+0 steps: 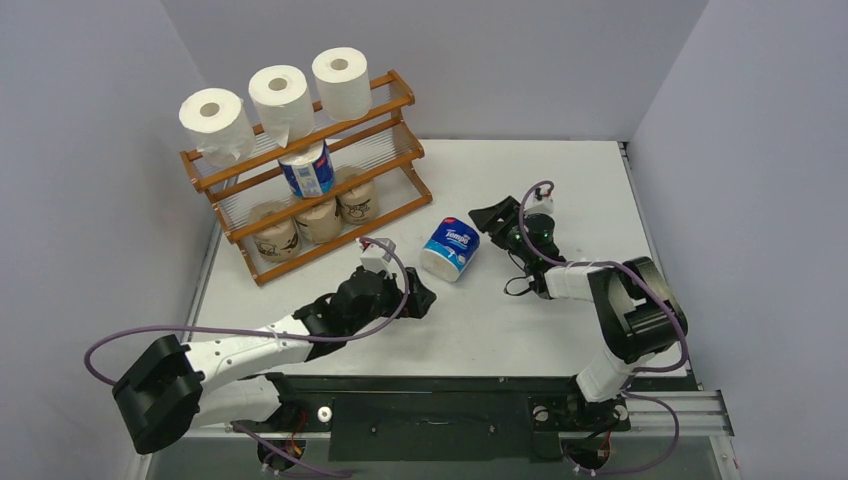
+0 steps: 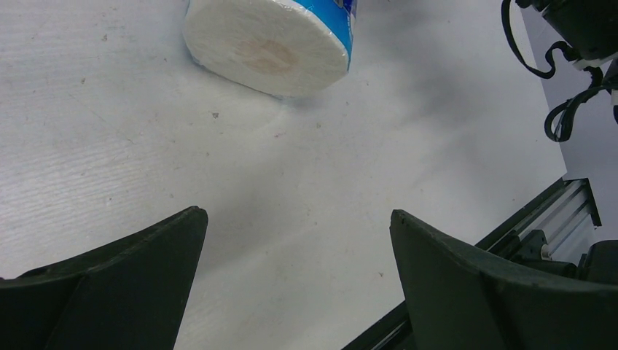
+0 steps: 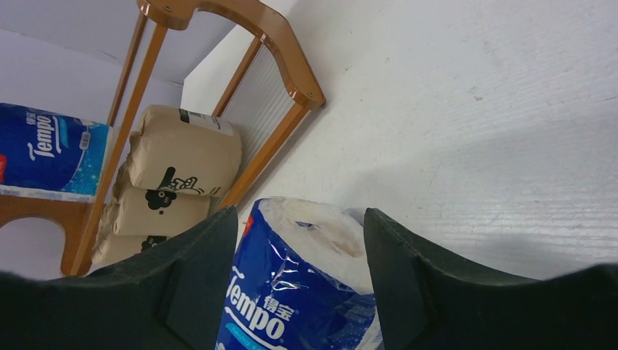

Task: Place and organize the paper towels onto the shelf
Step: Move the paper towel to the center of the board, then adjust the paper towel at the center of the board.

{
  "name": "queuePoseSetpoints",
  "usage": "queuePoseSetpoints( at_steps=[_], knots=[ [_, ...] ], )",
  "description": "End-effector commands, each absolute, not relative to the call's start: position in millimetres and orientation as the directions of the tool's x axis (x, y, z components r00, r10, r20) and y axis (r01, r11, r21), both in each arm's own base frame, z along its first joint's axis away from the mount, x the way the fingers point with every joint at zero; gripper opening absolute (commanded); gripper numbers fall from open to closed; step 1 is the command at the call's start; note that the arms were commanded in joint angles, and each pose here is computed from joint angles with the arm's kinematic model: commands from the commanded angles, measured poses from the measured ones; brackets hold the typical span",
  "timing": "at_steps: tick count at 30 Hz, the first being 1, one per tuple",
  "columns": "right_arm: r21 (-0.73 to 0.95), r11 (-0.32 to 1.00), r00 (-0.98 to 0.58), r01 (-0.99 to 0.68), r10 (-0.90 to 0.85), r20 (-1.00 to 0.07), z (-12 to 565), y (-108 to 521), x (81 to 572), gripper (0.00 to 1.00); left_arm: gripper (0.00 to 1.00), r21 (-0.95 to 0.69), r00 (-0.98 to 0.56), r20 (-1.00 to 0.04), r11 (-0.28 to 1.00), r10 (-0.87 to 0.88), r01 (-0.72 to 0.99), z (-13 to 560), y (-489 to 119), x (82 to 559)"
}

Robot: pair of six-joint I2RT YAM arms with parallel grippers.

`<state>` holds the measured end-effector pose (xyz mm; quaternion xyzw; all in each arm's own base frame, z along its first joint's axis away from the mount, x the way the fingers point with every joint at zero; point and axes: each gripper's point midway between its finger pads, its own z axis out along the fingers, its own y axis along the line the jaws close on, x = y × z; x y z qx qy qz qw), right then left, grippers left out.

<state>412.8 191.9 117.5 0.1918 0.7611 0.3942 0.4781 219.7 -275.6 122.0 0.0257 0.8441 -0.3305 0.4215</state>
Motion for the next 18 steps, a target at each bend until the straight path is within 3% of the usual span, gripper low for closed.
queuePoseSetpoints(
  at_steps=[1, 18],
  knots=[
    [0.781, 0.608, -0.438, -0.143, 0.669, -0.601, 130, 204, 420, 0.6, 0.97, -0.587, -0.594, -0.744, 0.726, -0.308, 0.358, 154, -298, 238],
    [0.759, 0.639, -0.54, -0.125, 0.597, -0.593, 94, 215, 350, 0.57, 0.97, -0.644, -0.636, -0.685, 0.703, -0.355, 0.302, 149, -317, 284]
  ],
)
